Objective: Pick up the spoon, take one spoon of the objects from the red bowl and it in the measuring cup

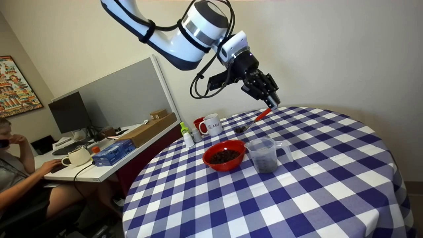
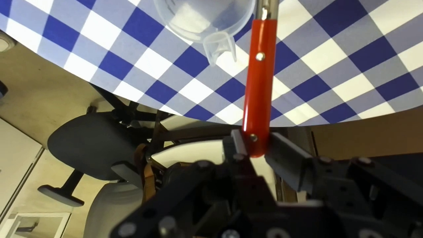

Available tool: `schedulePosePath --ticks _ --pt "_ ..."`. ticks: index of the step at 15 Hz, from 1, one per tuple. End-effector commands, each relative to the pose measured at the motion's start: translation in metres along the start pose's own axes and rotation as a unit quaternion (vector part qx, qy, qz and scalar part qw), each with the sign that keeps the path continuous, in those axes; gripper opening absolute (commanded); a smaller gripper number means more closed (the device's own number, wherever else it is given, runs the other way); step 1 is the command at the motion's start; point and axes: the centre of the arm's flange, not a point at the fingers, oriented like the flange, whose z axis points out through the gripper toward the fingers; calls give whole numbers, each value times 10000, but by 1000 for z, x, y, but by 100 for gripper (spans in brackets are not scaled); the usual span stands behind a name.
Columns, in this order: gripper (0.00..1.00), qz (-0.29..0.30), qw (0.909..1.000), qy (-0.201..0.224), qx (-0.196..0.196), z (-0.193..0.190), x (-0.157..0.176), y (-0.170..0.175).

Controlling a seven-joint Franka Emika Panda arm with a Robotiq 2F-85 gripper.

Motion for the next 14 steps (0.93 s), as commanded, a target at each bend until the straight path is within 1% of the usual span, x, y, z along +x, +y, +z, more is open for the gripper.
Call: schedulePosePath --ticks 1,9,12,14 --pt "7 154 9998 -55 -122 -1 25 -6" --pt "7 510 9983 43 -263 22 71 1" --pt "7 540 9981 124 -265 27 77 6" --pt "7 510 9982 193 -234 27 75 10"
